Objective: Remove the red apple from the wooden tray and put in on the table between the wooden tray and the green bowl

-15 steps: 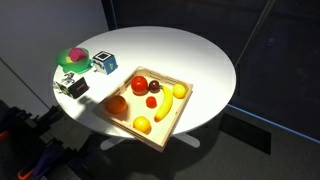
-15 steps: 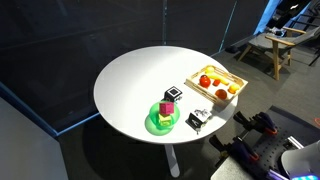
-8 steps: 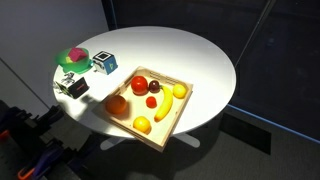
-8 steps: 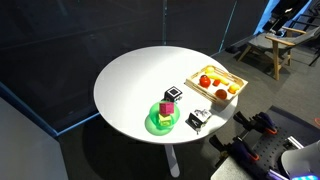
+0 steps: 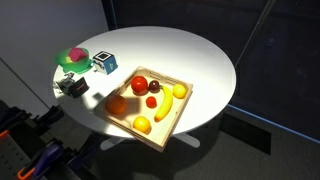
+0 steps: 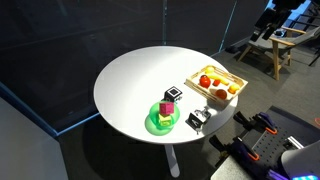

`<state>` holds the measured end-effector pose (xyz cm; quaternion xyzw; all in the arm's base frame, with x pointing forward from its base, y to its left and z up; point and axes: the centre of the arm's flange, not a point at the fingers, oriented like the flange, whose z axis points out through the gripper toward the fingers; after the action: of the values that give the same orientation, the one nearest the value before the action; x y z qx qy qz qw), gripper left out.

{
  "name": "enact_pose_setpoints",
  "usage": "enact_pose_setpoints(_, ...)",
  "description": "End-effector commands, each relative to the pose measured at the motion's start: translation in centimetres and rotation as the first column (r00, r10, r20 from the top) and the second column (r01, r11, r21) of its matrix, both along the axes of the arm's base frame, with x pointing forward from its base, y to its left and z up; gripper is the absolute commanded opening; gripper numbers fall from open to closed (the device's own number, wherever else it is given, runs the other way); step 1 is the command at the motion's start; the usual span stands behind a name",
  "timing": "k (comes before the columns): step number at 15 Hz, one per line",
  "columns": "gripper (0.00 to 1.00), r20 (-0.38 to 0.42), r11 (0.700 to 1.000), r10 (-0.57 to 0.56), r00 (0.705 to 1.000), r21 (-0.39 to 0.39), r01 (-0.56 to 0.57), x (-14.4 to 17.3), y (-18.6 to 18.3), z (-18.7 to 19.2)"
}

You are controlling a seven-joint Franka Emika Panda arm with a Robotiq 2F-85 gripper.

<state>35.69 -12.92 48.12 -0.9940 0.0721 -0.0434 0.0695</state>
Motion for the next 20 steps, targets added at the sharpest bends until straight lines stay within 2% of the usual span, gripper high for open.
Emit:
enact_pose_setpoints(1,1.0,-0.067,0.997,-0.058,0.996,-0.049,0.054,2.0,-1.4,-1.6)
enact_pose_setpoints(6,1.0,-0.161,0.996,-0.073,0.984,-0.057,0.065,2.3,-3.0,-5.4)
enact_pose_setpoints(11,1.0,-0.205,0.994,-0.075,0.976,-0.092,0.057,2.8,-3.9,-9.0)
enact_pose_setpoints(17,1.0,-0.186,0.986,-0.078,0.979,-0.159,0.049,3.9,-5.0,-11.9)
enact_pose_setpoints(20,1.0,-0.159,0.986,-0.087,0.983,-0.156,0.062,4.5,-5.5,-13.1)
